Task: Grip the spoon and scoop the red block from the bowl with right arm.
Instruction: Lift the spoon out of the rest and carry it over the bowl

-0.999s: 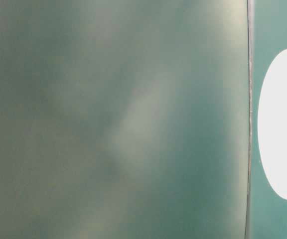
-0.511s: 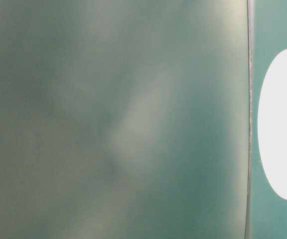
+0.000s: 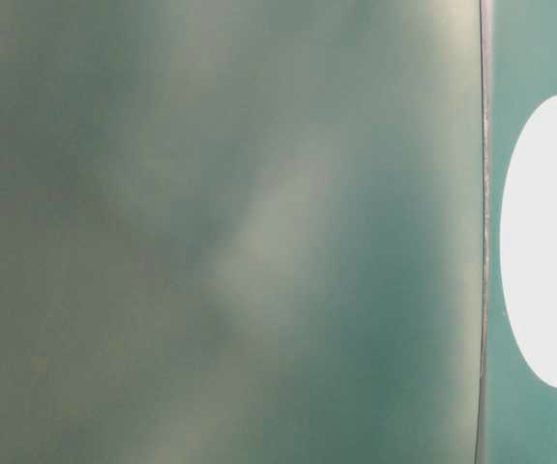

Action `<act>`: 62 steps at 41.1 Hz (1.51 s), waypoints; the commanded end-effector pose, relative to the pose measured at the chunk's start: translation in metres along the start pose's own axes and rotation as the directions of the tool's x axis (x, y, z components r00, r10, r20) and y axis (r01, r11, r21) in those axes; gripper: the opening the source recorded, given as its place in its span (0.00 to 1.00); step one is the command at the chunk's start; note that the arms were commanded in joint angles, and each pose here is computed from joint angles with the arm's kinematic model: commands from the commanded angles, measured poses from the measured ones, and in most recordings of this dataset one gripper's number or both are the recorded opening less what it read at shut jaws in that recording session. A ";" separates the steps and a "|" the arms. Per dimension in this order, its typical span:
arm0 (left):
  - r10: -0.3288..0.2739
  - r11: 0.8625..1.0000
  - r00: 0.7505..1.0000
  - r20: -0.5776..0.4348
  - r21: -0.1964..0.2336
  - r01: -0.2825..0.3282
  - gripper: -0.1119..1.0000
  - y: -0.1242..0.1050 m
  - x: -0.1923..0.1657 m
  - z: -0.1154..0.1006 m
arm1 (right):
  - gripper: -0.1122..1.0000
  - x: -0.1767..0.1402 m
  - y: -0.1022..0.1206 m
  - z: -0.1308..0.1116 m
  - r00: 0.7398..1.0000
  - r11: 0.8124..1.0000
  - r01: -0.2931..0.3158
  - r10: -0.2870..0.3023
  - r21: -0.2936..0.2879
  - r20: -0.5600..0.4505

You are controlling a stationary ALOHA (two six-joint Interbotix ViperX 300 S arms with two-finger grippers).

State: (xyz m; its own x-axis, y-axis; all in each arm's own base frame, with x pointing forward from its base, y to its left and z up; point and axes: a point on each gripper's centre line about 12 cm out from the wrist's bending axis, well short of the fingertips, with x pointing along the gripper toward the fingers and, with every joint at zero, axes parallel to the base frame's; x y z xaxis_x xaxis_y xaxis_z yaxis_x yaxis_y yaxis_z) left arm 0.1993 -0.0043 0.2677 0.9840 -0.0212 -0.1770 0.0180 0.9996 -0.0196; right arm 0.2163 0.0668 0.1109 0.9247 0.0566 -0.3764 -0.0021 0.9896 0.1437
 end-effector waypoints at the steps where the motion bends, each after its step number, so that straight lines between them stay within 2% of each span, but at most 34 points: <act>1: -0.002 1.000 1.000 0.017 0.003 0.002 0.11 -0.001 0.002 0.010 | 0.33 -0.001 0.002 0.016 1.000 1.000 -0.010 0.010 0.018 0.028; 11: -0.001 1.000 1.000 -0.002 0.003 0.001 0.11 0.000 0.001 0.008 | 0.33 -0.004 -0.010 0.045 0.999 1.000 0.012 -0.013 0.014 0.033; 22: -0.001 1.000 1.000 -0.023 0.003 0.001 0.11 0.000 0.001 0.005 | 0.33 -0.010 -0.033 0.091 0.998 0.998 0.058 -0.059 0.031 0.032; 38: 0.000 1.000 0.997 -0.072 0.003 0.000 0.11 0.000 0.001 -0.001 | 0.33 -0.009 -0.065 0.148 0.990 0.993 0.091 -0.082 0.078 -0.114; 52: 0.000 1.000 0.997 -0.072 0.003 0.000 0.11 0.000 0.001 -0.001 | 0.33 0.011 -0.077 0.174 0.973 0.995 0.084 -0.070 0.052 -0.221; 62: 0.000 1.000 0.997 -0.072 0.003 0.000 0.11 0.000 0.001 -0.001 | 0.33 0.042 -0.079 0.176 0.940 0.997 0.056 -0.032 0.060 -0.340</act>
State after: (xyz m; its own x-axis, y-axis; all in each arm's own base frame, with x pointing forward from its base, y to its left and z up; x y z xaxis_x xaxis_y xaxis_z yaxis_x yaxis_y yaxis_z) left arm 0.1967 -0.0042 0.2565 0.9623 -0.0206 -0.2711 0.0160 0.9997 -0.0192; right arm 0.3109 -0.0303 0.2365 0.7392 0.0599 -0.6708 0.0780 0.9817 0.1736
